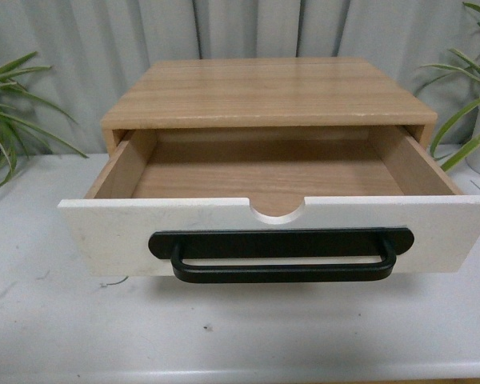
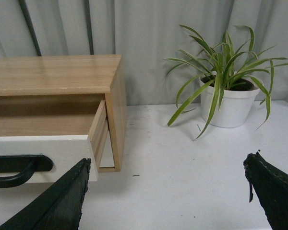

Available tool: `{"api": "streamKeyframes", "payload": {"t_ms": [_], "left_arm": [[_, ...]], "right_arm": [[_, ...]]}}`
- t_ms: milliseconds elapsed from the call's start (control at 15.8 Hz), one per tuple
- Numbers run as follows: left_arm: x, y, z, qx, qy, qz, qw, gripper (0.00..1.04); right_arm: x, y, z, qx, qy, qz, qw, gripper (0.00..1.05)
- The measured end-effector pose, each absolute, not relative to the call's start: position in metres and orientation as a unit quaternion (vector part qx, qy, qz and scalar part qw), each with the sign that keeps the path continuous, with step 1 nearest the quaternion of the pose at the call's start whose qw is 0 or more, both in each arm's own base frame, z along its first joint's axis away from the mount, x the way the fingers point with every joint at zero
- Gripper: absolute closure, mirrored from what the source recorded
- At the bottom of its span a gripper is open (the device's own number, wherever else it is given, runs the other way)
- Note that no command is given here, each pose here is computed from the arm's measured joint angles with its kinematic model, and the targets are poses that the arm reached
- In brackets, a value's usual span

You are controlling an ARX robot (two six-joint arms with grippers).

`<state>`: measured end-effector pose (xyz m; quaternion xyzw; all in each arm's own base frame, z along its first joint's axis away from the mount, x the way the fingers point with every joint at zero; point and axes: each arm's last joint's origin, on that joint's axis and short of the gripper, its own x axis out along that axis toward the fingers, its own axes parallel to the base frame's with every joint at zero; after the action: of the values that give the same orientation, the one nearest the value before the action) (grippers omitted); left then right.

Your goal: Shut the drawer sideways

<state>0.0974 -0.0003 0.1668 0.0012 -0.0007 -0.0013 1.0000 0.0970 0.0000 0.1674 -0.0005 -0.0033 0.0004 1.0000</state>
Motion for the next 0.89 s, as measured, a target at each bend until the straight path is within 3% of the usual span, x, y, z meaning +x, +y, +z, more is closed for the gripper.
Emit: {"api": "streamKeyframes", "payload": {"t_ms": [127, 254, 381, 444, 571, 698, 762, 889], "left_arm": [[0.097, 0.000, 0.167, 0.001, -0.001, -0.001, 1.000, 0.07], [0.101, -0.007, 0.170, -0.063, 0.141, 0.132, 0.979, 0.07], [0.103, 0.007, 0.184, -0.133, 0.065, 0.273, 0.950, 0.07], [0.110, 0.010, 0.198, -0.145, 0.034, 0.265, 0.953, 0.07], [0.130, 0.005, 0.206, -0.081, 0.041, 0.203, 0.975, 0.07], [0.150, -0.006, 0.213, 0.055, 0.046, 0.145, 0.987, 0.07], [0.161, -0.012, 0.220, 0.142, 0.048, 0.110, 0.983, 0.07], [0.188, -0.018, 0.224, 0.302, 0.091, 0.038, 0.948, 0.07]], "right_arm": [[0.097, 0.000, 0.167, 0.000, -0.003, 0.000, 1.000, 0.06], [0.106, -0.002, 0.165, 0.104, 0.047, 0.023, 0.993, 0.06], [0.119, -0.002, 0.179, 0.161, 0.030, 0.029, 0.986, 0.06], [0.130, 0.001, 0.191, 0.158, 0.022, 0.049, 0.986, 0.06], [0.152, 0.013, 0.207, 0.075, 0.014, 0.083, 0.994, 0.06], [0.165, 0.032, 0.215, -0.101, -0.010, 0.127, 0.987, 0.06], [0.171, 0.040, 0.218, -0.183, -0.024, 0.148, 0.972, 0.06], [0.198, 0.044, 0.224, -0.382, -0.025, 0.171, 0.908, 0.06]]}}
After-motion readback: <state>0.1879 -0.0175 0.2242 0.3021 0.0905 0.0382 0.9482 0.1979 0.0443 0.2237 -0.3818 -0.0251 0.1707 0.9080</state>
